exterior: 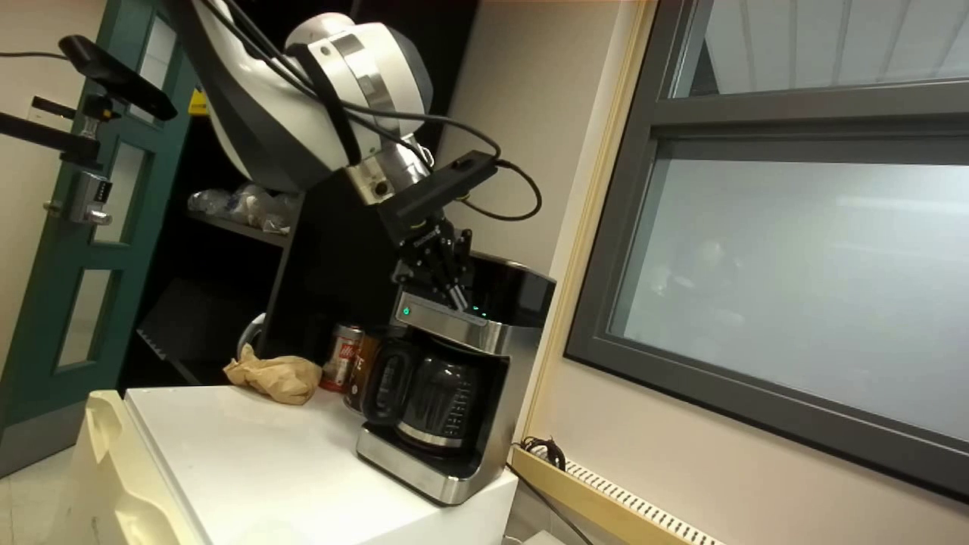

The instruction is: Press a button on the coffee maker

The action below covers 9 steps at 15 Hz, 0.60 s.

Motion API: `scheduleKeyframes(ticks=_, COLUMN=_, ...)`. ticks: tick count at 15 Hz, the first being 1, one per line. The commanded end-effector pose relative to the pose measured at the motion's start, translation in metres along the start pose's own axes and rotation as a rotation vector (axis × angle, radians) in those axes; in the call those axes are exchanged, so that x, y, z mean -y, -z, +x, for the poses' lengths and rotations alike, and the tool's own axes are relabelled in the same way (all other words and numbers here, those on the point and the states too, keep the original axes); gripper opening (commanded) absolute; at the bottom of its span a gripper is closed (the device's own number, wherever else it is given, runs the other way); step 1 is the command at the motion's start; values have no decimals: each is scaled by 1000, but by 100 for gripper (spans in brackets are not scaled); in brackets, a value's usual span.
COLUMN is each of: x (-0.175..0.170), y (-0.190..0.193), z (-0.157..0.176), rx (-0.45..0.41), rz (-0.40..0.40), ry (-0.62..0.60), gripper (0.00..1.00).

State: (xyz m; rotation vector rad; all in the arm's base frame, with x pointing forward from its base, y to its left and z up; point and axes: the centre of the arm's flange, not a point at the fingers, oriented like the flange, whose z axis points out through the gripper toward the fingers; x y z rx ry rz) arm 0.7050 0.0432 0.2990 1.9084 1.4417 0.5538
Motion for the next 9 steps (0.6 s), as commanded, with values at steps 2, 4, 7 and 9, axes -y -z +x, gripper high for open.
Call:
scheduleKeyframes(ticks=2, x=45, y=35, z=-9, rx=19, rz=120, ry=34, gripper=0)
scheduleKeyframes(ticks=4, x=63, y=46, z=-13, rx=20, rz=149, ry=40, gripper=0)
scheduleKeyframes(ticks=7, x=82, y=66, z=-22, rx=20, rz=197, ry=29, gripper=0)
scheduleKeyframes(ticks=9, x=91, y=77, z=-28, rx=17, rz=217, ry=10, gripper=0)
